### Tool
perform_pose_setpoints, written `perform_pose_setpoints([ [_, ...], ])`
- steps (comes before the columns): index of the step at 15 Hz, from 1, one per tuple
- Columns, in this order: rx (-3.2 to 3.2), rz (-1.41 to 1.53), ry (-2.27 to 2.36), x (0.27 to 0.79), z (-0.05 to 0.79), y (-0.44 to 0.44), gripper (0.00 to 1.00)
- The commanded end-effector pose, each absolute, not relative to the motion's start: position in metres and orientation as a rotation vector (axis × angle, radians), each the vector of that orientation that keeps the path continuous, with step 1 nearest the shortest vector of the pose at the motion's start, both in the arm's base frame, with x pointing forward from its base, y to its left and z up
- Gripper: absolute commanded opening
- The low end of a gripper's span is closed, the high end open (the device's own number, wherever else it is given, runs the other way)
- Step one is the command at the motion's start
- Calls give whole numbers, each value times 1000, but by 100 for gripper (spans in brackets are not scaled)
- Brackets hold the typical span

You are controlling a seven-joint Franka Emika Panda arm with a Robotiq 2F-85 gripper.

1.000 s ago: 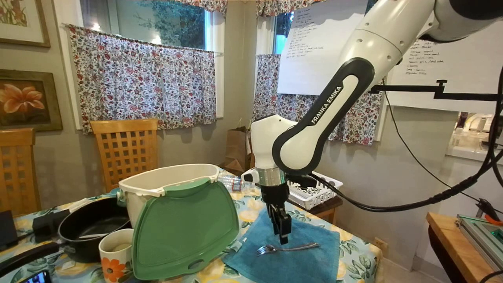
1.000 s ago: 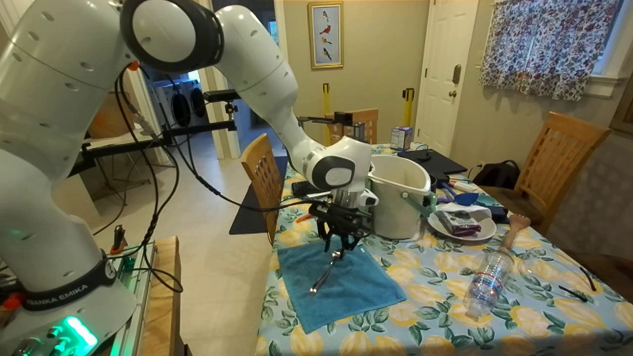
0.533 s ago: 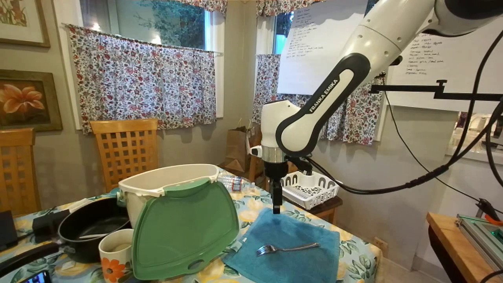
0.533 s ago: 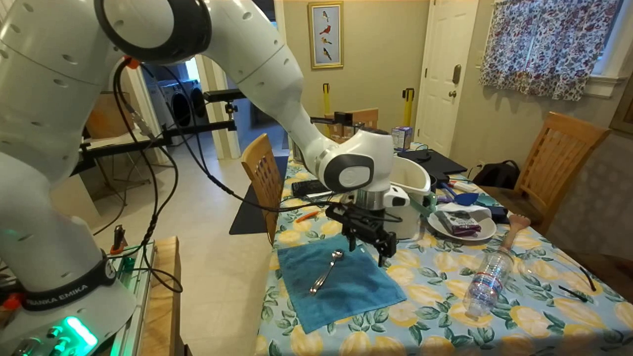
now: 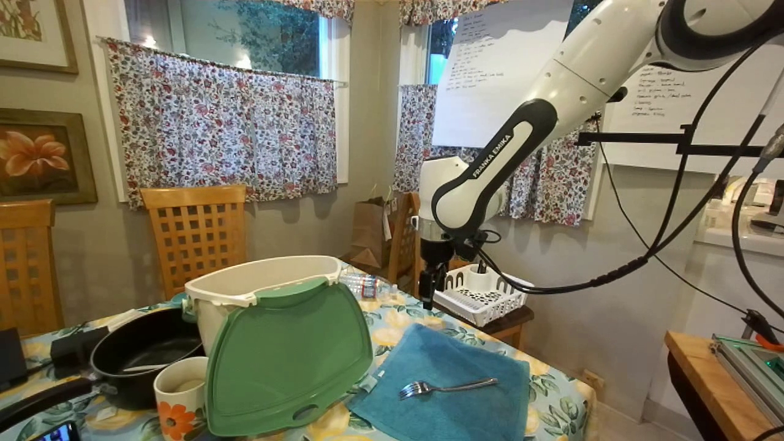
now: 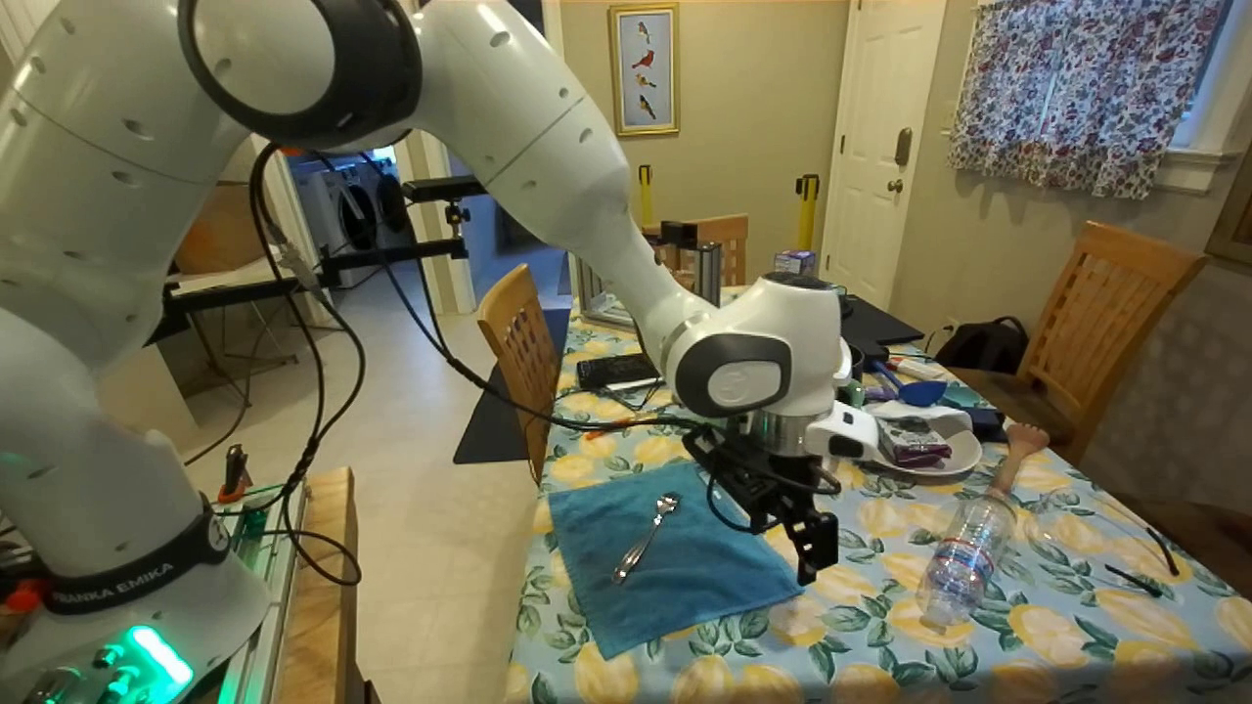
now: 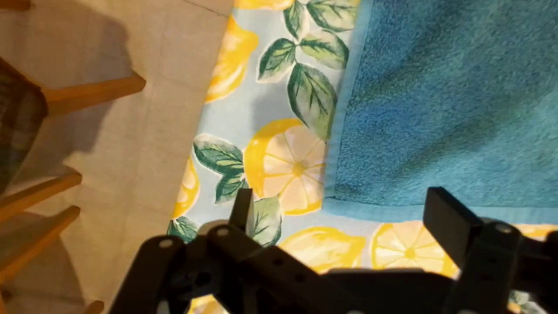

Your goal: Put the silver spoon on the blue towel then fold the towel twice.

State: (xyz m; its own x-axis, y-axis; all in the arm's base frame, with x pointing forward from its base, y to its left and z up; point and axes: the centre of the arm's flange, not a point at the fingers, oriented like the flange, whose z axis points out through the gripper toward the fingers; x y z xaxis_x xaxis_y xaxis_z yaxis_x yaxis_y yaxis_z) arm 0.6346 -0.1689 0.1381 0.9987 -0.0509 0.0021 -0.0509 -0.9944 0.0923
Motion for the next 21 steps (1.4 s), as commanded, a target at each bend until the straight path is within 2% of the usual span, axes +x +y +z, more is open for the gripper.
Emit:
perform_pose_setpoints([
  [1,3106,-4,-207,659,122,-176,100],
  [2,3062,7,-163,640,131,-174,100],
  [12,2947,13,-514,652,104,-177,100],
  [21,2968,102,-588,666,79,-171,100],
])
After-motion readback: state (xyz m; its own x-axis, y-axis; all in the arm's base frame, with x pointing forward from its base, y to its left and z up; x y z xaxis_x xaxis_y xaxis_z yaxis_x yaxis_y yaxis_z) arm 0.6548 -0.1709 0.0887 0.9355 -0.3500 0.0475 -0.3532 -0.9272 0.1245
